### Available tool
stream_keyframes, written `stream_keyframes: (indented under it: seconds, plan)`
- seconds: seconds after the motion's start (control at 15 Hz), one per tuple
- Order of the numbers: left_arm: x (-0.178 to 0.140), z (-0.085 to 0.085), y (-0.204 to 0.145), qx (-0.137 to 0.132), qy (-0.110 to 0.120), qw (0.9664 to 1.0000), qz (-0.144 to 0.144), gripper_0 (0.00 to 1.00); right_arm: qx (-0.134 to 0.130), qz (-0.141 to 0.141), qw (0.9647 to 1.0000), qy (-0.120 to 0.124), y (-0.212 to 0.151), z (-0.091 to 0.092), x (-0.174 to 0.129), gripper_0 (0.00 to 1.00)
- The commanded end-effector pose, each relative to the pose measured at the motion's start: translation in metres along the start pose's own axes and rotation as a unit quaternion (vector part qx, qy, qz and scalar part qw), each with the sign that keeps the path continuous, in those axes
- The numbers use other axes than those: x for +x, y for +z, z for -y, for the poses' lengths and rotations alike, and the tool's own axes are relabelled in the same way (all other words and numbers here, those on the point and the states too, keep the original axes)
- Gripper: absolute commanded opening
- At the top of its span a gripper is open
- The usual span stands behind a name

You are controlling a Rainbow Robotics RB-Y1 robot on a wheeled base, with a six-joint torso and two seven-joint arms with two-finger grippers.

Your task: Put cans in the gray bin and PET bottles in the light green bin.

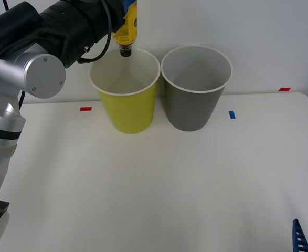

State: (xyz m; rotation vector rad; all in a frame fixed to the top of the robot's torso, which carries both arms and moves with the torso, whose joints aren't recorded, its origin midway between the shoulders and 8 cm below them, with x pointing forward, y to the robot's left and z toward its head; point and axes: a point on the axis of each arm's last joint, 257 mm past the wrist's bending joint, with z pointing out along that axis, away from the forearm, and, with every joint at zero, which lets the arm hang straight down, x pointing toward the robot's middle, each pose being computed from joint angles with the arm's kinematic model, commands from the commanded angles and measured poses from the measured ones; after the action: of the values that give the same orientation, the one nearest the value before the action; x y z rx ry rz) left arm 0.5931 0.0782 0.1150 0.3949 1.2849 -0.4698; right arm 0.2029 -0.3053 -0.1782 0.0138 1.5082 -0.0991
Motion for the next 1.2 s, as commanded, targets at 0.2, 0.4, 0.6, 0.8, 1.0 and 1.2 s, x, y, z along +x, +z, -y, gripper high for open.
stream_keyframes:
  seconds: [0.2, 0.4, 0.6, 0.8, 1.0, 1.2]
  plan:
    - [0.001, -0.004, -0.001, -0.005, 0.007, 1.0000, -0.002, 1.00, 0.000, 0.000, 1.0000, 0.000, 0.000, 0.000, 0.000, 1.00]
    - [-0.001, -0.009, -0.003, -0.005, 0.007, 1.0000, -0.003, 1.00, 0.000, 0.000, 1.0000, 0.000, 0.000, 0.000, 0.000, 1.00]
    - [-0.003, -0.009, -0.005, -0.004, 0.008, 1.0000, -0.003, 1.00, 0.000, 0.000, 1.0000, 0.000, 0.000, 0.000, 0.000, 1.00]
    - [-0.003, -0.009, -0.021, -0.002, 0.012, 0.9999, -0.001, 1.00, 0.000, 0.000, 1.0000, 0.000, 0.000, 0.000, 0.000, 1.00]
    - [-0.001, -0.012, -0.052, -0.007, 0.021, 0.9998, 0.001, 1.00, 0.000, 0.000, 1.0000, 0.000, 0.000, 0.000, 0.000, 1.00]
    - [0.004, -0.013, -0.085, -0.012, 0.031, 0.9995, 0.001, 1.00, 0.000, 0.000, 1.0000, 0.000, 0.000, 0.000, 0.000, 1.00]
